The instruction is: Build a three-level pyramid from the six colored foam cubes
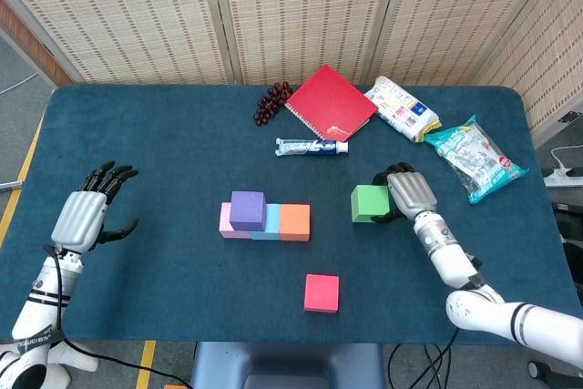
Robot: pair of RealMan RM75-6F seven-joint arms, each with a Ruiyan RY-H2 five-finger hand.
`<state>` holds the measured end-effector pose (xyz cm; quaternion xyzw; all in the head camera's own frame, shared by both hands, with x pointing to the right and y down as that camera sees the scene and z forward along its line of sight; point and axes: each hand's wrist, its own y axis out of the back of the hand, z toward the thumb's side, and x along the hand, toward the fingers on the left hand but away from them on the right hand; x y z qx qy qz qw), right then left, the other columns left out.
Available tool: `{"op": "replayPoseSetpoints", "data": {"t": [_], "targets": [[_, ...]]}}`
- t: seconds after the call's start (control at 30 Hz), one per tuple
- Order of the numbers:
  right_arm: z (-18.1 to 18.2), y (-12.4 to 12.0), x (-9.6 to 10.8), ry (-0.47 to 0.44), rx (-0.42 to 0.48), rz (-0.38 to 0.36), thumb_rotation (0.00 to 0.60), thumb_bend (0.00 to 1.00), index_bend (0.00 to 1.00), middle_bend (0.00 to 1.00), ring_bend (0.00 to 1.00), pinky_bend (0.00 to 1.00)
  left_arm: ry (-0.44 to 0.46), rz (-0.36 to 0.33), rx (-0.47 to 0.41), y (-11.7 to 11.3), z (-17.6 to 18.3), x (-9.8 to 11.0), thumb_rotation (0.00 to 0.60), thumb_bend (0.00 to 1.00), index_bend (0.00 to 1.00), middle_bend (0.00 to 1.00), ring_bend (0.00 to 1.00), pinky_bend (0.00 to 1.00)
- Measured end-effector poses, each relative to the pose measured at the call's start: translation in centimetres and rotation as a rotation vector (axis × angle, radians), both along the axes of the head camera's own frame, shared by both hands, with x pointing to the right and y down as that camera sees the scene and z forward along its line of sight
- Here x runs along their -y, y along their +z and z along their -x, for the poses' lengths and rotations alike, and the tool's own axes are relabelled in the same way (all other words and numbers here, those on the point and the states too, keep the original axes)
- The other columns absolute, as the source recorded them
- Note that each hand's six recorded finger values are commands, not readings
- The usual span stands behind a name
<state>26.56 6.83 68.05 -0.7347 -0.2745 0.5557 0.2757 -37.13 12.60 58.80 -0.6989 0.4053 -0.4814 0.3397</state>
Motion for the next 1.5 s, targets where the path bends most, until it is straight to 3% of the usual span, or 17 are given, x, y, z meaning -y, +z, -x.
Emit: {"op": "replayPoseSetpoints", "data": {"t": [0.23, 0.4, 0.6, 0.87, 1.5], "targets": [[4.4, -4.8, -0.5, -0.052, 0.110, 0.027, 0.600, 0.26, 0.62, 0.46, 0.29, 0.22, 0.022, -0.047, 0.084, -0.2, 1.0, -0.5, 0.600, 0.28, 0.17, 0.16, 0.04, 0.15], [7.0, -5.6, 0.1, -0.070, 0.103, 0.036, 0.600, 0.27, 0.62, 0.46, 0.29, 0.22, 0.019, -0.057, 0.093, -0.2, 1.4, -1.5, 0.600, 0.28, 0.17, 0.16, 0.04, 0.14], [11.2, -5.7, 0.6, -0.076, 0.070, 0.037, 0.600, 0.27, 0.62, 0.46, 0.30, 0.22, 0.033, -0.047, 0.082, -0.2, 1.8, -2.8, 0.600, 0.28, 0.17, 0.16, 0.04, 0.13], [17.1, -5.2, -0.2, -0.093, 0.023, 0.042, 0.600, 0.27, 0.62, 0.46, 0.29, 0.22, 0.029, -0.034, 0.068, 0.0, 2.7, -4.1, 0.600, 0.28, 0.17, 0.15, 0.04, 0.13], [20.6, -3.5, 0.1, -0.046, -0.046, 0.063, 0.600, 0.27, 0.60, 0.46, 0.29, 0.22, 0.030, -0.010, 0.031, 0.4, 2.8, -5.1, 0.600, 0.28, 0.16, 0.12, 0.01, 0.12]]}}
